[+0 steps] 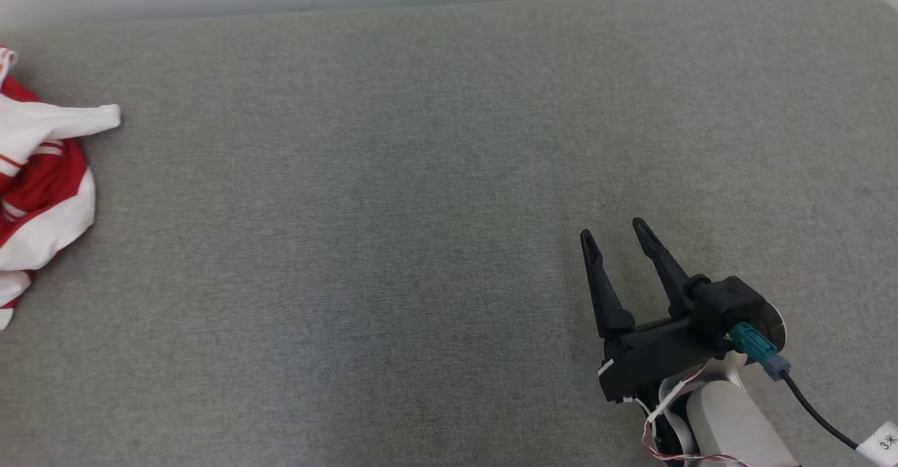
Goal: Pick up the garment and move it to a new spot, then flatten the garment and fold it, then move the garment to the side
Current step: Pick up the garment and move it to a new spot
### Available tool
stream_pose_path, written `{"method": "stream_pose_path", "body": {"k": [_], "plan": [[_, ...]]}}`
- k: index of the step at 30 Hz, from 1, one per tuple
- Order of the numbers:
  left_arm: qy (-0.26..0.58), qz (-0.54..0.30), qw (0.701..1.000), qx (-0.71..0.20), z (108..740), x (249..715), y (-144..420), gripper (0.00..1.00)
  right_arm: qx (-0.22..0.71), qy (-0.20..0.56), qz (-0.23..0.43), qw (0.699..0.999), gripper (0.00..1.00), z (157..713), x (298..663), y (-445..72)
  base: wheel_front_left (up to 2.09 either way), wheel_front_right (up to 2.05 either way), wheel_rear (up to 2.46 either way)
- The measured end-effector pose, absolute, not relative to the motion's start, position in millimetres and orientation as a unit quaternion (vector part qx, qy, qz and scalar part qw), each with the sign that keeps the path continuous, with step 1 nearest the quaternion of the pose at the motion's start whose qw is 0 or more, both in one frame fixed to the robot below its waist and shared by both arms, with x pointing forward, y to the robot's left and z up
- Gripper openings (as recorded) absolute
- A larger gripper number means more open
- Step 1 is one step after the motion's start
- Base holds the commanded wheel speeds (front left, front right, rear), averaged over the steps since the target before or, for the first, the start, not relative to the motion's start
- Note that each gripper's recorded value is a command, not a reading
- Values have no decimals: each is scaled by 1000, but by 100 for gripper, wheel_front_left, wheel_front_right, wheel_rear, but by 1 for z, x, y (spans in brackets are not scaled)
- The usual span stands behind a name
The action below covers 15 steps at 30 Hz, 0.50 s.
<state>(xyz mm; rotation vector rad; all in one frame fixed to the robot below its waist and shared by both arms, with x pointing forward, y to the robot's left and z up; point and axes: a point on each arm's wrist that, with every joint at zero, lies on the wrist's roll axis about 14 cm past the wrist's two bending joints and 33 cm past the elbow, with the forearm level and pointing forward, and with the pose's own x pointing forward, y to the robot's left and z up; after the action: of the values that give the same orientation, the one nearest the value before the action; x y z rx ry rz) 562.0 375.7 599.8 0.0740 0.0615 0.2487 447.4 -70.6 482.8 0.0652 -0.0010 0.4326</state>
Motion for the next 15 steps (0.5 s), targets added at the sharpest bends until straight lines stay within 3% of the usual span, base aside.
{"method": "stream_pose_path", "body": {"k": [15], "plan": [[202,97,974,42,502,590,359,100,28,26,182,983,100,459,454,-96,0,0,0]]}}
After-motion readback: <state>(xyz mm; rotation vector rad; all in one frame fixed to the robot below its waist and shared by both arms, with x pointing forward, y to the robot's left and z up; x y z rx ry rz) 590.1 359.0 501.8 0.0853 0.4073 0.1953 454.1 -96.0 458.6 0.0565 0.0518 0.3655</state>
